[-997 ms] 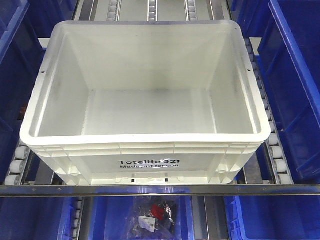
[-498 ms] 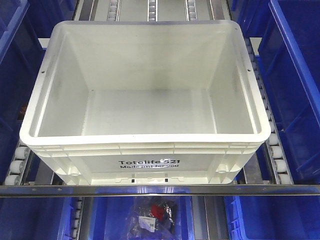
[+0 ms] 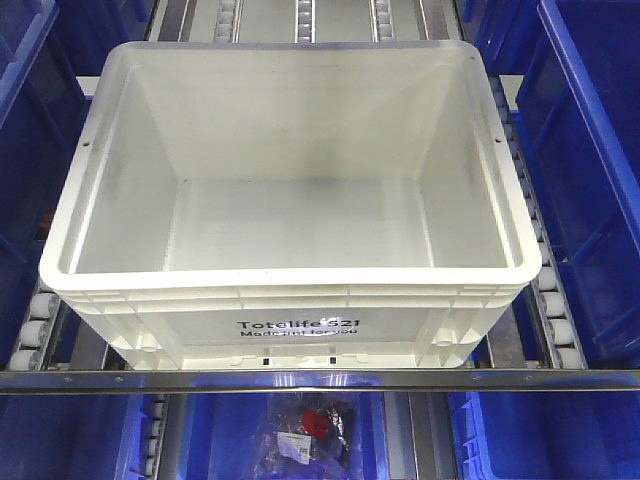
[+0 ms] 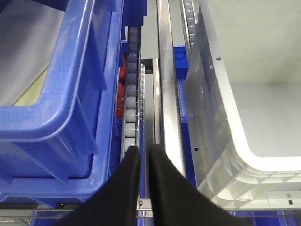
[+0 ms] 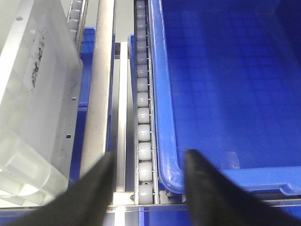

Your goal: Move bin from left to right shelf

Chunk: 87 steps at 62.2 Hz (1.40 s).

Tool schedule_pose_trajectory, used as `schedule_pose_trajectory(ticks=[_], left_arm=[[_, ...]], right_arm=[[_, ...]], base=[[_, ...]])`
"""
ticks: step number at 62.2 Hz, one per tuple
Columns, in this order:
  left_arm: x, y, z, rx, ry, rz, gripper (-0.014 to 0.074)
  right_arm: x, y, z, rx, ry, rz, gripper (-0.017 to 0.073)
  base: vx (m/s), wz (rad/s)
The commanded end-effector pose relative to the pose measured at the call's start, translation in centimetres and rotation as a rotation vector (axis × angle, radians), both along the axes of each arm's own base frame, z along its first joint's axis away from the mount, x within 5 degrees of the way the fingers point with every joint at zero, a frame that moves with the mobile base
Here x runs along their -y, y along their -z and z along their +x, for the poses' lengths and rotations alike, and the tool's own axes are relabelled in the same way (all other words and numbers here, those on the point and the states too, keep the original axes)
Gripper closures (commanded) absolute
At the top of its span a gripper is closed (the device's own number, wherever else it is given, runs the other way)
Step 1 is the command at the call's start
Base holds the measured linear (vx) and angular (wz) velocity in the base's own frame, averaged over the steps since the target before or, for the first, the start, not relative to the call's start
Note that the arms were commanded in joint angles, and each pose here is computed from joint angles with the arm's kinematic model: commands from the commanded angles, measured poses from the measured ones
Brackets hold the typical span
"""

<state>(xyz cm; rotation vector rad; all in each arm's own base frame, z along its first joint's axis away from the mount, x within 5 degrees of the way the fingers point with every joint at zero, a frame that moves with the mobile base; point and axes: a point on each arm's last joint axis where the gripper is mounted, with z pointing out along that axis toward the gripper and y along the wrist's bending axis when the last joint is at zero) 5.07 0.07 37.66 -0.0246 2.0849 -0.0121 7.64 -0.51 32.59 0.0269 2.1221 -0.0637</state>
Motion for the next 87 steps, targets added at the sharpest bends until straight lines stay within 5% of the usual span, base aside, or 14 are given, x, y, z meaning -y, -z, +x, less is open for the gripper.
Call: schedule_pose_trajectory(ticks=[1,10,23,38,49,65,74,87], left_arm=[[0.1,-1.2,0.3,0.068,0.009,-0.004,0.0433],[0.1,-1.2,0.3,0.068,0.008,-0.003,0.0202],[0.1,-1.2,0.3,0.068,0.010,-0.006,-0.0053],[0.3,-1.2,0.3,0.066,0.058,0.023,-0.0026],[1.5,-0.7,1.2,0.001,0.223,0.027,0.0026],[3.4,0.8,4.1,-0.191,0.394,0.054,0.0001],[4.2,1.8,6.5,-0.278,0.398,0.061,-0.0003],[5.2,2.0,10.0,-0.345,0.351,0.014,-0.0001]], right_arm=[[0.1,-1.4,0.4,0.083,-0.005,-0.025,0.0017],[0.1,-1.4,0.4,0.083,-0.005,-0.025,-0.0112],[0.0,-1.4,0.4,0.083,-0.007,-0.018,-0.0095],[-0.5,-2.2,1.7,0.023,-0.040,0.040,-0.0014],[-1.7,-3.0,4.0,-0.063,-0.164,0.092,-0.0010],[-4.9,-2.8,7.1,-0.225,-0.387,-0.001,-0.0104],[-6.3,-3.4,9.0,-0.268,-0.400,-0.060,-0.0097],[-7.0,-4.3,11.7,-0.289,-0.331,-0.027,-0.0056]], base=[[0.00,0.00],[0.00,0.00],[0.00,0.00],[0.00,0.00],[0.00,0.00],[0.00,0.00],[0.00,0.00],[0.00,0.00]])
